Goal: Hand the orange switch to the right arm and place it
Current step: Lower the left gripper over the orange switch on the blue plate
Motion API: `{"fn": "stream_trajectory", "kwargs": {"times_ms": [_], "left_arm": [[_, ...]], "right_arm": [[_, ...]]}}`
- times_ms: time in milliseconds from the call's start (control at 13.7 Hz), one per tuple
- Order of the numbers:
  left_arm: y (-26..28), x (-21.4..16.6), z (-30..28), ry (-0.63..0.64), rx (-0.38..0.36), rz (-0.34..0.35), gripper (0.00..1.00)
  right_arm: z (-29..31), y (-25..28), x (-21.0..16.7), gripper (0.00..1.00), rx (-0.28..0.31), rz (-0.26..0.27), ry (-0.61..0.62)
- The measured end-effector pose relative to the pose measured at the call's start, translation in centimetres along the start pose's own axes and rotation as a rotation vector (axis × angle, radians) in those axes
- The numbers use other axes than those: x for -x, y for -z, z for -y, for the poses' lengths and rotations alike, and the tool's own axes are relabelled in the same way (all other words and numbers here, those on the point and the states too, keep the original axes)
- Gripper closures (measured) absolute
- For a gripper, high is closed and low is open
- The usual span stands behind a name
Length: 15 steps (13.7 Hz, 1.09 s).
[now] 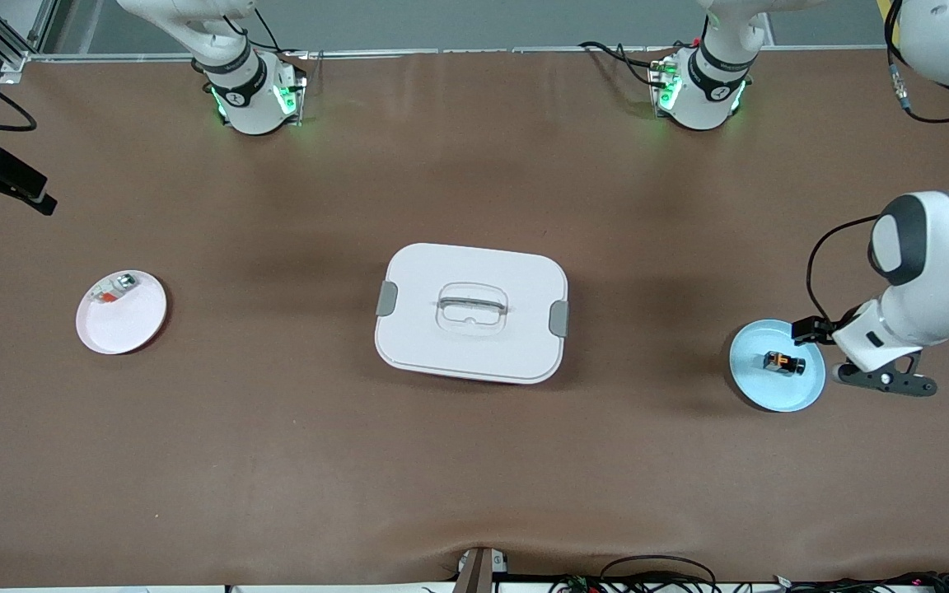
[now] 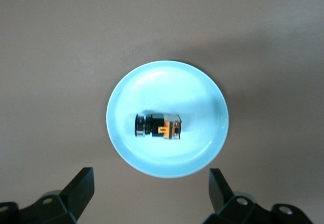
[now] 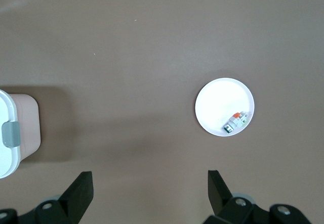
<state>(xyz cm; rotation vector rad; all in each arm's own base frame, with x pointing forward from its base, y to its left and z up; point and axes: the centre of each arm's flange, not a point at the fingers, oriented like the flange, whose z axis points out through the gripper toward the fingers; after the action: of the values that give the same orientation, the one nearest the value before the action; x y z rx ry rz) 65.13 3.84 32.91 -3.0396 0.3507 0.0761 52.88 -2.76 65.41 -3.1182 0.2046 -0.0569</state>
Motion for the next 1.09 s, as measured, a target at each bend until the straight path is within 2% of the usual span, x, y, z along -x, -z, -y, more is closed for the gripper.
{"fn": "stream_trajectory", "kwargs": {"times_ms": [437, 728, 1092], "left_arm": [[-6.8, -1.0, -0.7, -0.020, 0.005, 0.011, 0.00], [-9.2, -1.0, -0.9, -0.024, 0.010, 0.027, 0.00], [-11.2, -0.9, -0.8, -0.064, -0.027, 0.049, 0.00]], "right_arm": [[0.0, 0.0, 0.0, 0.00, 0.000, -0.003, 0.046], [0.0, 0.0, 0.0, 0.00, 0.000, -0.002, 0.046], [0.0, 0.1, -0.1, 0.00, -0.001, -0.010, 0.046]]}}
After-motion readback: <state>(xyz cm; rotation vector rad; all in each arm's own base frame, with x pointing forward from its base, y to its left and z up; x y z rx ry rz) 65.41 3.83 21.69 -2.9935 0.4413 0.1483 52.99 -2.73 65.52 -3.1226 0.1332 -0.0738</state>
